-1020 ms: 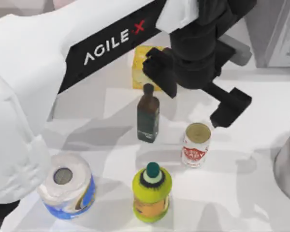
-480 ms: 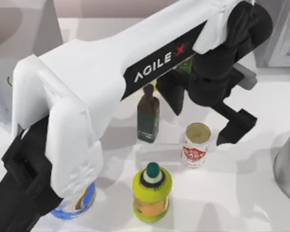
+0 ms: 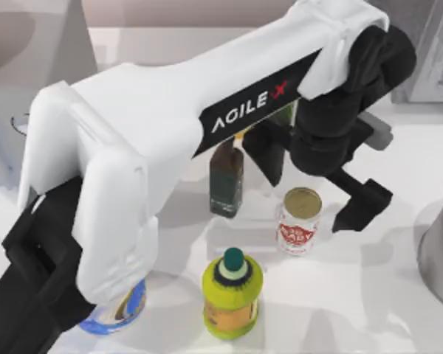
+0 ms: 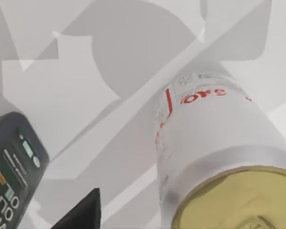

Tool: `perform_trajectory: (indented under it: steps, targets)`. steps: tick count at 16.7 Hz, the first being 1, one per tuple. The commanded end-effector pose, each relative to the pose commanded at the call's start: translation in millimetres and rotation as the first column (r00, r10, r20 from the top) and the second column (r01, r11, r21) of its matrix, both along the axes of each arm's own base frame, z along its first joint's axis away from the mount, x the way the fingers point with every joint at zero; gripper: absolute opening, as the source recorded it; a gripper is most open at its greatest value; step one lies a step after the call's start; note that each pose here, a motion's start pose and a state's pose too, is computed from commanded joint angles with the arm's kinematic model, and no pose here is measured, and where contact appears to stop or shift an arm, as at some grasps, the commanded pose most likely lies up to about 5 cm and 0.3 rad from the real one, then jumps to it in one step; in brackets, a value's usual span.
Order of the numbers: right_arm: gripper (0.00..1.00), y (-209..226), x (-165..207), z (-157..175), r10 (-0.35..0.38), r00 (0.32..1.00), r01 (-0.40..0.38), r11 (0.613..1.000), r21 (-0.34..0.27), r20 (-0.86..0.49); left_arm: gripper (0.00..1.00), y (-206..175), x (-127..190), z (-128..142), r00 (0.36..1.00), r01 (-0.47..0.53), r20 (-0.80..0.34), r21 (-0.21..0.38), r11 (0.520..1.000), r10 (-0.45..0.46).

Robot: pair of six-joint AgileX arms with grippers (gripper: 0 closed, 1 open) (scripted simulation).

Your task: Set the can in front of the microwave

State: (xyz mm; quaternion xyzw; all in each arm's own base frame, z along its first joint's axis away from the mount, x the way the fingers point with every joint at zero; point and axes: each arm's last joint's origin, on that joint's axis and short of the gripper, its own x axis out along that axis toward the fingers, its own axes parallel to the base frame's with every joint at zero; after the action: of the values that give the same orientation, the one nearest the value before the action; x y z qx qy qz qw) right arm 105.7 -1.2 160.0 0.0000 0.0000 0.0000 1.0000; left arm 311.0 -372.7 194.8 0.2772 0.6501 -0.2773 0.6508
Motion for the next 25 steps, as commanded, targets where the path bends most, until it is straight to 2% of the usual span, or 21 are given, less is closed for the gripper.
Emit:
perform_trajectory:
  steps: [5,11,24,25]
  targets:
    - [1.0,0.0,0.0,0.0,0.0,1.0,0.0,1.0,0.0,0.0,1.0,1.0,-1.0,-32.9,1.0,0.001,-0.001,0.0,1.0,-0.001]
    - [1.0,0.0,0.0,0.0,0.0,1.0,0.0,1.0,0.0,0.0,1.0,5.4,1.1,-37.5,1.0,-0.001,0.0,0.001,1.0,0.001]
    - [1.0,0.0,0.0,0.0,0.0,1.0,0.0,1.0,0.0,0.0,0.02,5.4,1.1,-37.5,1.0,-0.001,0.0,0.001,1.0,0.001]
    - [1.0,0.0,0.0,0.0,0.0,1.0,0.0,1.0,0.0,0.0,0.0,5.4,1.1,-37.5,1.0,-0.001,0.0,0.001,1.0,0.001]
